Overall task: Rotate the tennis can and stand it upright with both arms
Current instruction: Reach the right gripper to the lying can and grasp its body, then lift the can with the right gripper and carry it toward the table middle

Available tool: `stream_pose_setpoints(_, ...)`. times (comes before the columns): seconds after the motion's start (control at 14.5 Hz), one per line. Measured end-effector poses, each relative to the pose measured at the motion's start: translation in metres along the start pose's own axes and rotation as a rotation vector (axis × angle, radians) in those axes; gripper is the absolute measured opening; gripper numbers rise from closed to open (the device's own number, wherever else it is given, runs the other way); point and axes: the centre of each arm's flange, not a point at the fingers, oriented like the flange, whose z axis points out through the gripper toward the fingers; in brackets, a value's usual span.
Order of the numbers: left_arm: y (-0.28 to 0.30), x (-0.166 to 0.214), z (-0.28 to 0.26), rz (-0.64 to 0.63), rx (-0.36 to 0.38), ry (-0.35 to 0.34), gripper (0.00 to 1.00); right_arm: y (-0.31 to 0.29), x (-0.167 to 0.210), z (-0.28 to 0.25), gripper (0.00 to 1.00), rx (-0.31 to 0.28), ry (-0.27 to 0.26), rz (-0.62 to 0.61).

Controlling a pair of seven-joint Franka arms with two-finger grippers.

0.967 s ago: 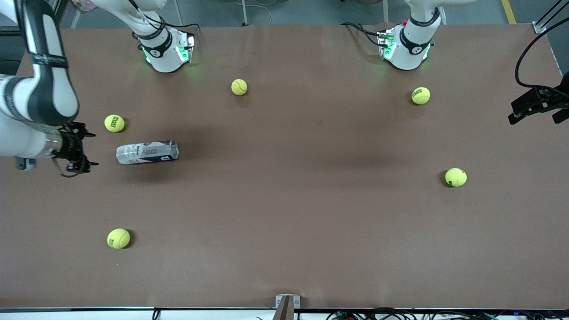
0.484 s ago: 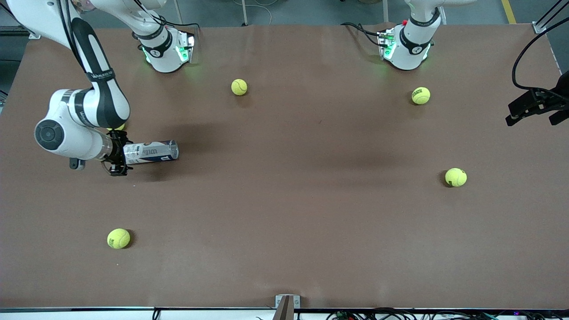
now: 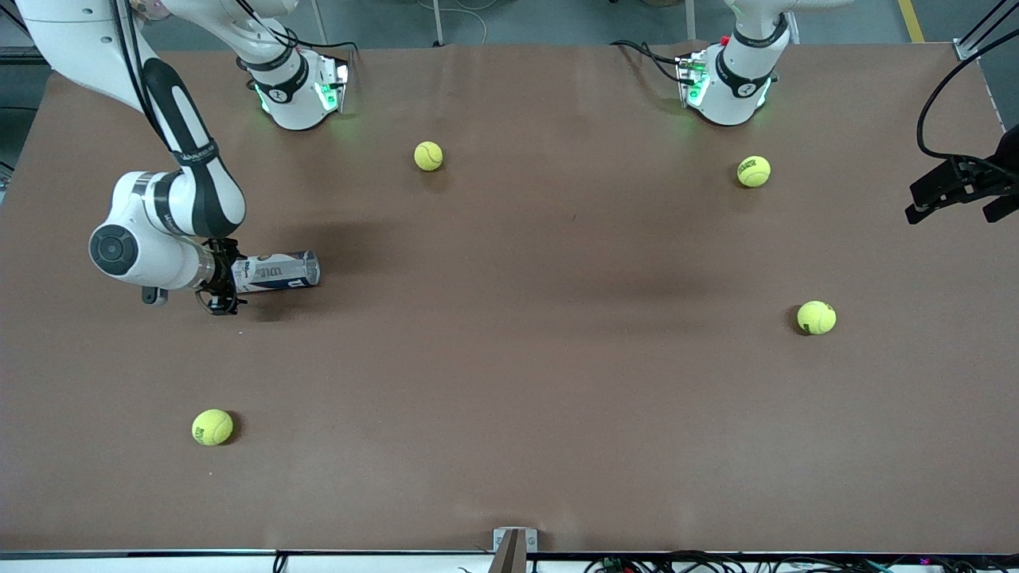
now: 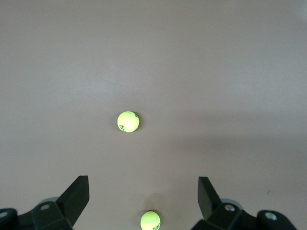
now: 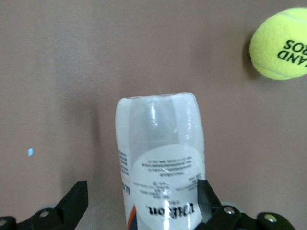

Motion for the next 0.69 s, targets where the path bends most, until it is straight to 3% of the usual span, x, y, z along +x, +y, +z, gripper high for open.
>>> stream_pose_setpoints(0.41, 0.0, 0.0, 0.0, 0.0, 0.0, -0.001, 1.0, 0.008, 0.002, 0.015, 0.96, -0.022, -0.002, 0.004)
stream_pose_setpoints(0.55, 0.0, 0.0, 0.0, 0.001, 0.0, -0.001, 1.0, 0.008, 0.002, 0.019, 0.81, -0.028, -0.002, 0.004)
stream_pose_setpoints(0.69, 0.0, 0.0, 0.0, 0.001, 0.0, -0.001, 1.0, 0.007, 0.002, 0.02, 0.78, -0.024, -0.001, 0.003)
